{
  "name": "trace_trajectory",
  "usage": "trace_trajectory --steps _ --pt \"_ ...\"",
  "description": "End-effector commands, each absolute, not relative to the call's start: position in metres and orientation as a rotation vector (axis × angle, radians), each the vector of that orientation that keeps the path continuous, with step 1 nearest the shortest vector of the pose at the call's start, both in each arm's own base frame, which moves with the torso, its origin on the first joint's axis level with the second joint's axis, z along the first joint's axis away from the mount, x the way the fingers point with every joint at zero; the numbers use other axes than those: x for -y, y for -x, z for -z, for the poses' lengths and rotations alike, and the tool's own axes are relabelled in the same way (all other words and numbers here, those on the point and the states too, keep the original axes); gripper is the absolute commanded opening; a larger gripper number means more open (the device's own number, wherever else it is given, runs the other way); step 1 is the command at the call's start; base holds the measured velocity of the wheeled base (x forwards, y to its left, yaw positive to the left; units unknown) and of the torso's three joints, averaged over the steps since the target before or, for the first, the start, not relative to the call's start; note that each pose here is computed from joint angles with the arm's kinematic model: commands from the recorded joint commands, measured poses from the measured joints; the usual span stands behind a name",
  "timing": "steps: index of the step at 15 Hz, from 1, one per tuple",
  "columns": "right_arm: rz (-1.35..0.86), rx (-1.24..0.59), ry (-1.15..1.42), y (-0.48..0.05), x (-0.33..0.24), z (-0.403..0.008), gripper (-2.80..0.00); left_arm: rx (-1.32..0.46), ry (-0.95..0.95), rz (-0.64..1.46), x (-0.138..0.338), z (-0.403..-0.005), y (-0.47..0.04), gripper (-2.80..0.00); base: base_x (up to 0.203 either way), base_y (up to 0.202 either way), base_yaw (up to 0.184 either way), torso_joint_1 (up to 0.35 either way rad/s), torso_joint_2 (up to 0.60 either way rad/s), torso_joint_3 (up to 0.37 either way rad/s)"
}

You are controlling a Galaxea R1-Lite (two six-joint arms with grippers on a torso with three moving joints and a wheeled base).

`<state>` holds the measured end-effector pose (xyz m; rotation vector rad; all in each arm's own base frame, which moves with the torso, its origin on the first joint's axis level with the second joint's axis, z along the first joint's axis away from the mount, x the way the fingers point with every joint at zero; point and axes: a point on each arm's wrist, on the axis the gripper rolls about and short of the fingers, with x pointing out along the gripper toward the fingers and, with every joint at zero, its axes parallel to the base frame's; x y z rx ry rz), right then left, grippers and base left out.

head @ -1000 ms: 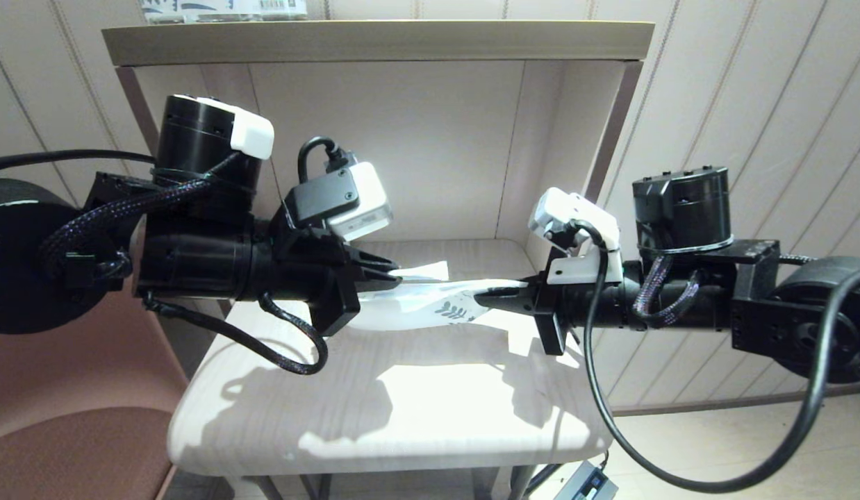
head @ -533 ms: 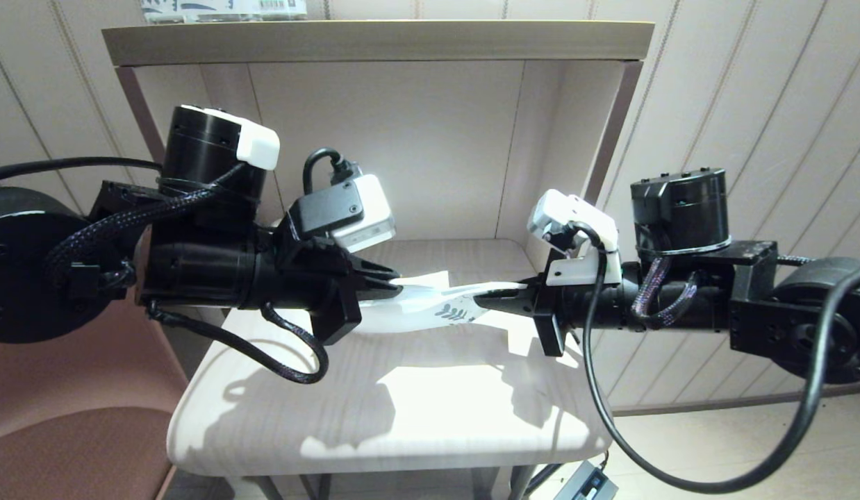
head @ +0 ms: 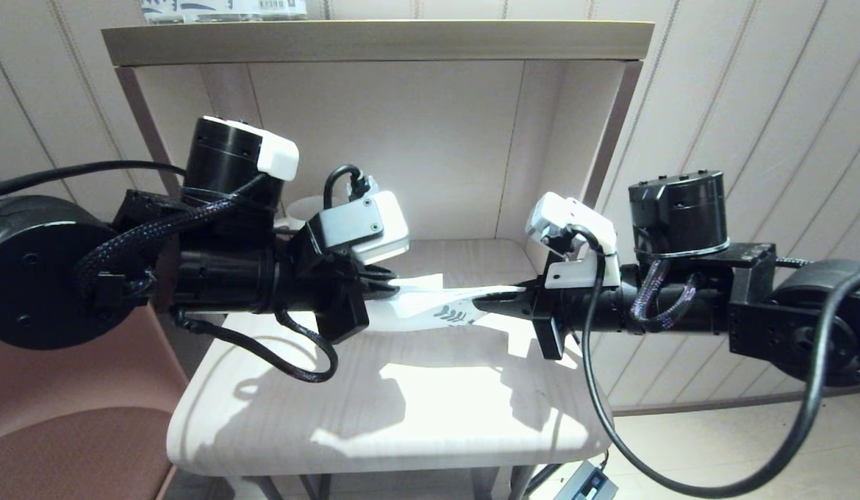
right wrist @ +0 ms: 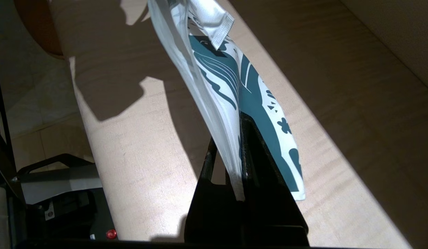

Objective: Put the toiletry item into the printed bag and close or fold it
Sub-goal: Place the toothpaste in the storage bag

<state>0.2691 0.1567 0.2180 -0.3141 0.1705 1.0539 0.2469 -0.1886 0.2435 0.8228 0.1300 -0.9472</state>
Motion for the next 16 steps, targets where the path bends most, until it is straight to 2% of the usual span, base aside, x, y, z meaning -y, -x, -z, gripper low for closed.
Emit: trace_trajectory --steps 1,4,8,11,16 --pt "-1.065 -0.167 0.316 -0.268 -0.159 -0.218 -2.8 -0.089 -0.833 0.918 0.184 -0.255 -0.241 -2.8 0.0 0.0 0.0 0.0 0.0 0.0" --pt "-1.068 -0.168 0.314 -0.268 -0.16 -0.218 -2.8 -0.064 -0.847 0.889 0.178 -0.263 -0.233 -2.8 0.0 0.0 0.0 0.0 0.0 0.0" --pt "-1.067 -0.159 0.313 -0.271 -0.162 -0.22 -2.8 -0.1 -0.879 0.915 0.178 -0.249 -0.22 -2.8 0.0 0.0 0.0 0.0 0.0 0.0" --pt "-1.067 -0.156 0.313 -0.273 -0.163 -0.221 -2.8 -0.077 -0.898 0.92 0.181 -0.252 -0.213 -2.8 0.0 0.0 0.0 0.0 0.0 0.0" --pt "-1.067 -0.159 0.313 -0.273 -0.162 -0.22 -2.8 -0.009 -0.976 0.798 0.185 -0.266 -0.214 -2.8 0.0 0.0 0.0 0.0 0.0 0.0"
